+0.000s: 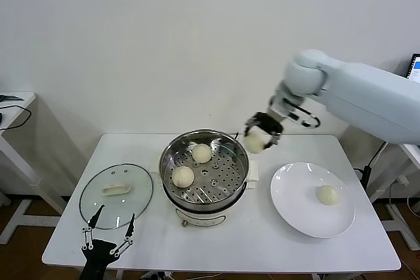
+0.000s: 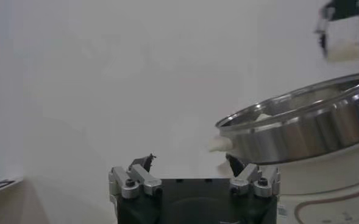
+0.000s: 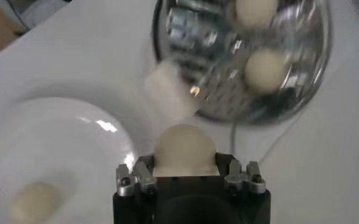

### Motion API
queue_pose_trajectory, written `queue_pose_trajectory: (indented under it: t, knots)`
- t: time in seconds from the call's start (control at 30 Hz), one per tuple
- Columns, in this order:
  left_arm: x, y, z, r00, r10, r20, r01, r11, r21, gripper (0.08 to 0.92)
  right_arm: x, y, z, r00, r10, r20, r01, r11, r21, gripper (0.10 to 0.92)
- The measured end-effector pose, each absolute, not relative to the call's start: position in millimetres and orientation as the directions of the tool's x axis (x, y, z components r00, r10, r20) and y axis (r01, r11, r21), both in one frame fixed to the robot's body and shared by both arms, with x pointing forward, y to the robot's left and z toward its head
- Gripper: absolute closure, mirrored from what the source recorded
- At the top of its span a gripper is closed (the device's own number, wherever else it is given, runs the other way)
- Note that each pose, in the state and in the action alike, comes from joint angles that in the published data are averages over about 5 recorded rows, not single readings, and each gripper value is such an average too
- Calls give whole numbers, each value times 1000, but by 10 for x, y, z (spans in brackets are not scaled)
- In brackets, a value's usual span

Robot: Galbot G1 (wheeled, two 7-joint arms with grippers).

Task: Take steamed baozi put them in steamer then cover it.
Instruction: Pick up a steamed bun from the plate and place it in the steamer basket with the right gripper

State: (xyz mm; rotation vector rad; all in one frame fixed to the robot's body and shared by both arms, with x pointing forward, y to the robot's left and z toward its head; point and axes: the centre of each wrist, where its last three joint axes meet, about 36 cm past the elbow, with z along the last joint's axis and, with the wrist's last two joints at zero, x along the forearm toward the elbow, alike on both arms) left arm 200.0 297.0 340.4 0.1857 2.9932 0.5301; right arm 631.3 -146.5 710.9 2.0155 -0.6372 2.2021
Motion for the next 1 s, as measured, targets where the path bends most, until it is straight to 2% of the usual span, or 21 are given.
queue_pose_trajectory:
  t: [0.2,0.43,0.7,1.0]
  knots:
    - [2004,2976,3406,-988,136,-77,101,932,348,177,6083,-913,6956,-92,-148,985,-138,-977,-160,328]
    - [2015,2980,3411,-988,133,-83,96,933,348,177,5886,-557,6666,-67,-100,993,16,-995,-99,335]
    - [2005,2994,3405,-988,130,-84,93,932,350,177,5743,-310,6376,-53,-69,996,118,-991,-62,335]
    - [2008,3009,3388,-989,123,-86,85,933,350,177,5648,-135,6147,-45,-44,998,171,-985,-36,321]
